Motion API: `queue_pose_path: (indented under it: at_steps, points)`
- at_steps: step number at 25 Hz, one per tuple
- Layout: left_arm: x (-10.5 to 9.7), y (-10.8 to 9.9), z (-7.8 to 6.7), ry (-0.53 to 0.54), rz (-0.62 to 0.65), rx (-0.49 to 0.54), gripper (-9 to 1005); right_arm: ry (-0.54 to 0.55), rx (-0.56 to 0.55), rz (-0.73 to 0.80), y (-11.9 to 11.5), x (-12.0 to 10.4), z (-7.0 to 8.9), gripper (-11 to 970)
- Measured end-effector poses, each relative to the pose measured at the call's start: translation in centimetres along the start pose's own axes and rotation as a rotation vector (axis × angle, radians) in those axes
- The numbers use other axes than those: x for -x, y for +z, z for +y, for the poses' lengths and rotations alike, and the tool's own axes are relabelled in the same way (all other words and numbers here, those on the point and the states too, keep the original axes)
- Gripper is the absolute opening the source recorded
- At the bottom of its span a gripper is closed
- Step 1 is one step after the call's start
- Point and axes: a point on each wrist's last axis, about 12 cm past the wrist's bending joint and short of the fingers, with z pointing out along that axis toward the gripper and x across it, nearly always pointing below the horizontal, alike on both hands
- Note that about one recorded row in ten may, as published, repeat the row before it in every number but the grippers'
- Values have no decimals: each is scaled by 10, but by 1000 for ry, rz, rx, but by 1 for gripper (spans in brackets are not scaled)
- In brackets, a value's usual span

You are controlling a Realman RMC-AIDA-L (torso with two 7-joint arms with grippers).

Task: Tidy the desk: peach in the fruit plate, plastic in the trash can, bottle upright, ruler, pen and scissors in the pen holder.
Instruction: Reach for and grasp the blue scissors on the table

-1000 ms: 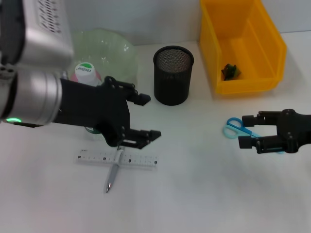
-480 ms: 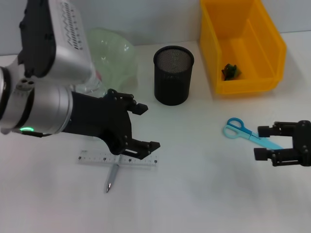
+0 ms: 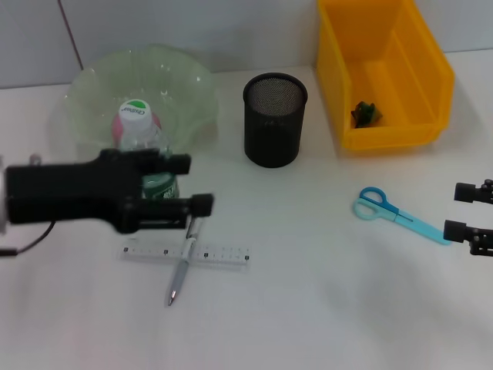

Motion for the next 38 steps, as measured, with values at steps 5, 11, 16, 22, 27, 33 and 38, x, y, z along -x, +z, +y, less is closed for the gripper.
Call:
queue_pose_path:
  at_steps: [5,11,16,22,27,33,38]
  points:
    - [-60,-14,1,-62,-123,-81,810,2,2,-7,-1,-2,2,800]
    - [-76,-14,-5,5,-119,-73,810,3,15,-13,1,1,2,799]
    - [-99,-14,-6,90,-114,5,810,13,20,-10,3,1,2,799]
    - [-108,-13,-1,121,-53,22,810,44,41,19,9,10,-1,799]
    - [-107,-11,-2,129,-63,22,810,67,51,146,21,40,-10,799]
    - [-106,-10,-1,136,-66,21,809,117,-16,404,47,96,-22,799]
    - [-106,-11,-1,137,-69,23,809,121,-84,613,75,127,-27,799]
